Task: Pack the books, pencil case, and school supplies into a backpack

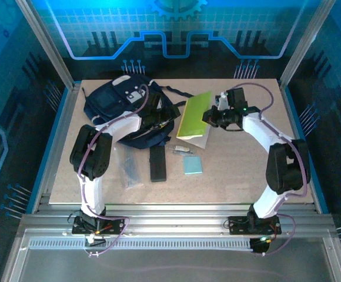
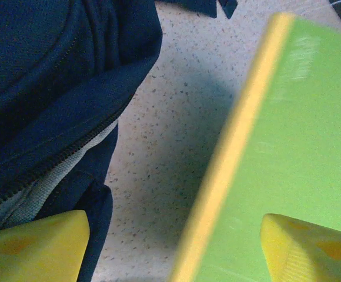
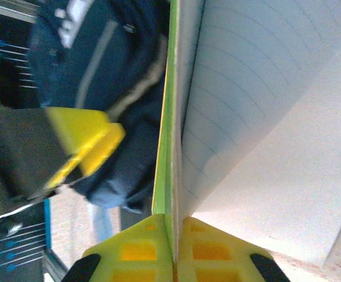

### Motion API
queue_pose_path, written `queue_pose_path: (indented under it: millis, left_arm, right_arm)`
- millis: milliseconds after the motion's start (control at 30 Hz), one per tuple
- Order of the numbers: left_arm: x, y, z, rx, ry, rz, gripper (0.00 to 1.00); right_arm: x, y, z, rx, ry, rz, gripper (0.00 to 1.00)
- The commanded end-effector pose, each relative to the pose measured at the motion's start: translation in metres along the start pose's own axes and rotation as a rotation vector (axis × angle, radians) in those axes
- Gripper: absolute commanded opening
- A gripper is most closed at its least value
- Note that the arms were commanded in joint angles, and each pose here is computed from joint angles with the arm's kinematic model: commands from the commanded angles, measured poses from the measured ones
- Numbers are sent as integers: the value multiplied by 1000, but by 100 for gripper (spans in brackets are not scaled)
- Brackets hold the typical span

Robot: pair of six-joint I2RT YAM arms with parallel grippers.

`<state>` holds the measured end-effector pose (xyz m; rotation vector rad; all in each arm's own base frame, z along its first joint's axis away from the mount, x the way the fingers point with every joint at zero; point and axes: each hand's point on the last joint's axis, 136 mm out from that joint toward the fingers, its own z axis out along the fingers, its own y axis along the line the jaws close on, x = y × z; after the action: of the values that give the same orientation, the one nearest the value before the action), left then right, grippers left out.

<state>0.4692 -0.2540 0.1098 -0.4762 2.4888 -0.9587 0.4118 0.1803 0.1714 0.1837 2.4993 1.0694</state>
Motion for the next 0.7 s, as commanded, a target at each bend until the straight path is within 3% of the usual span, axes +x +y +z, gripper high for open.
queue_pose_path:
  millis: [0,267,500,567,667]
  left_arm:
    - [5,-35,-7,185,11,-85,78]
    - [10,-81,-24,385,-37,-120,81]
    - [17,-92,-37,489,-52,-175,78]
    - [20,-93,-37,502,-44,-178,72]
    - [21,-95,-39,508,-47,-165,49]
  right_arm:
    - [-4,42,-31,-148,-1,-84,0]
    - [2,41,-22,-225,14,-48,0]
    - [0,27,-12,-269,7,-1,0]
    - [-1,23,-9,-279,8,1,1]
    - [-1,14,-2,-268,25,17,1]
